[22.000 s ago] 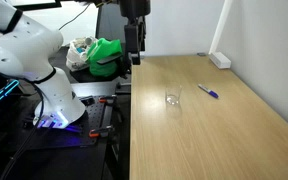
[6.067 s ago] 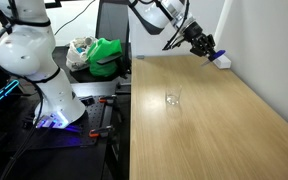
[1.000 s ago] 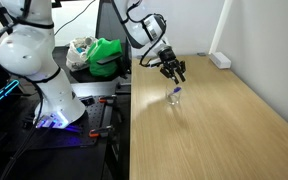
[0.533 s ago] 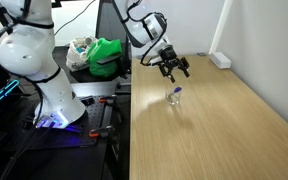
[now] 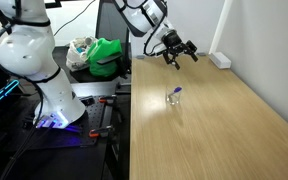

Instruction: Take the marker from the table and place it in the glass cup

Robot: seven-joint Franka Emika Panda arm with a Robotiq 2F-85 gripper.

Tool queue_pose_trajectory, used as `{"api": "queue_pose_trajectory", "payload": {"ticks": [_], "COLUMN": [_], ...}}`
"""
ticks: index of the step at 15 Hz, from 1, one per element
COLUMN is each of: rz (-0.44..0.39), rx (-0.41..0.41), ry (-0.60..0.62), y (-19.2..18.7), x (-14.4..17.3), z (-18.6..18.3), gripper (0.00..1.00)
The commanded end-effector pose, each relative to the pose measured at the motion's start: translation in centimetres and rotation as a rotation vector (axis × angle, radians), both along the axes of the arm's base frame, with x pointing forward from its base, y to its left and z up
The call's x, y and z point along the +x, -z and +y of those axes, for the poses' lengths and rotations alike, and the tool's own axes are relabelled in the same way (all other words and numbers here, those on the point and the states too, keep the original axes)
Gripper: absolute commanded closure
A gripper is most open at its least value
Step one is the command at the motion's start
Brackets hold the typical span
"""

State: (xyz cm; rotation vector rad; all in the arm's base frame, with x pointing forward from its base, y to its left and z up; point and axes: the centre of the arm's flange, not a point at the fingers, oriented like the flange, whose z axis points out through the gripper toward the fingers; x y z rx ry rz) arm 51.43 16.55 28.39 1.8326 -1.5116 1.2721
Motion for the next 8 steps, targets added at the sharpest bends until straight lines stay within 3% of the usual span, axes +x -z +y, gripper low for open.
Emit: {"api": "queue_pose_trajectory", "payload": {"ticks": [1, 6, 8], "rz": [-0.089, -0.149, -0.118], "rx": [-0.03, -0.032, -0.006], "ry": [0.032, 0.045, 0.033], "y": [-3.0, -6.1, -6.8], "x": [-1.7, -1.6, 0.1], "z": [-0.7, -1.3, -0.8], "gripper": [0.0, 0.0, 0.0]}}
